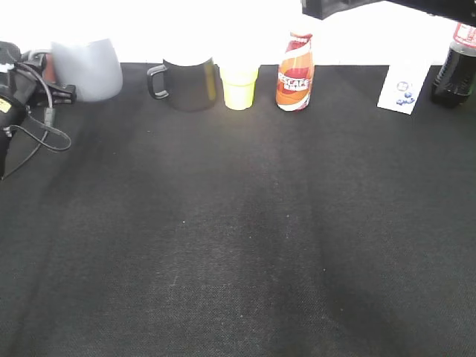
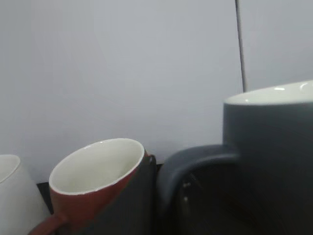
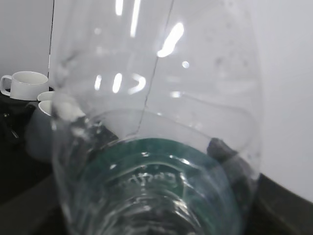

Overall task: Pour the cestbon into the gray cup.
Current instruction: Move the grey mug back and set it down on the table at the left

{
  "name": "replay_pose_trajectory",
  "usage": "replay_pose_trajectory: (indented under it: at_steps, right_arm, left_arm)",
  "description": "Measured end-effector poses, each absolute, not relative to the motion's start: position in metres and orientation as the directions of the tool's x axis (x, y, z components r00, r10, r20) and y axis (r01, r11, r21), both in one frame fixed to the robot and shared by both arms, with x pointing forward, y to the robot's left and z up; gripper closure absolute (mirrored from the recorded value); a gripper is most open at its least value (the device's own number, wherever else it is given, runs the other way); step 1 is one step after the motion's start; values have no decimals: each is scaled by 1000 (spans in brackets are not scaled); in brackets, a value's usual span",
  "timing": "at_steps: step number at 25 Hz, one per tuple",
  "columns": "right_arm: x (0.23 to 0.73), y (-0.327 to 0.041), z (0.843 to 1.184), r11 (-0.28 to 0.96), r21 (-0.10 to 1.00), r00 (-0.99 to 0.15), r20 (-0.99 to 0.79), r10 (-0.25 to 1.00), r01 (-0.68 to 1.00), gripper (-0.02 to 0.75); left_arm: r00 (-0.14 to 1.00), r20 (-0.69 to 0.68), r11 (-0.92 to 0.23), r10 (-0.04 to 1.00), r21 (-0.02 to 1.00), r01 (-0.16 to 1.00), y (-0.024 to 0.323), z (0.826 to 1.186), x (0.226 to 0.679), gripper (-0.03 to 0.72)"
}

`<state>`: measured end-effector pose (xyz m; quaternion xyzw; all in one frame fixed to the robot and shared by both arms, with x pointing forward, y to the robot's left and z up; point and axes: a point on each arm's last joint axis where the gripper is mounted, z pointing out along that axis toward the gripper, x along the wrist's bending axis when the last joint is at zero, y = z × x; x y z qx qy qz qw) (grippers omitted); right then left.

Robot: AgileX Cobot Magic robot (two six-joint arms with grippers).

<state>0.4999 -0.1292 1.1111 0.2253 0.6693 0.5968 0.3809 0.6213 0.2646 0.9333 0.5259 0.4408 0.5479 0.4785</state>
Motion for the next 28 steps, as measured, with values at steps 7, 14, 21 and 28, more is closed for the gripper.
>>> replay_pose_trajectory:
  at_steps: [7, 14, 21, 28]
  right_arm:
    - [500, -129, 1111, 200, 965, -605, -262, 752, -169, 254]
    - [500, -129, 1111, 214, 960, -602, -280, 748, -181, 254]
    - [500, -129, 1112, 215, 959, -601, -284, 747, -186, 254]
    - [500, -129, 1112, 213, 959, -602, -285, 746, -189, 254]
  left_arm:
    - [40, 178, -175, 983, 981, -84, 265, 925, 641, 643]
    - [75, 196, -190, 978, 979, -76, 261, 910, 652, 643]
    - [66, 201, -193, 977, 975, -110, 264, 912, 664, 643]
    - [64, 203, -193, 977, 971, -140, 263, 918, 674, 643]
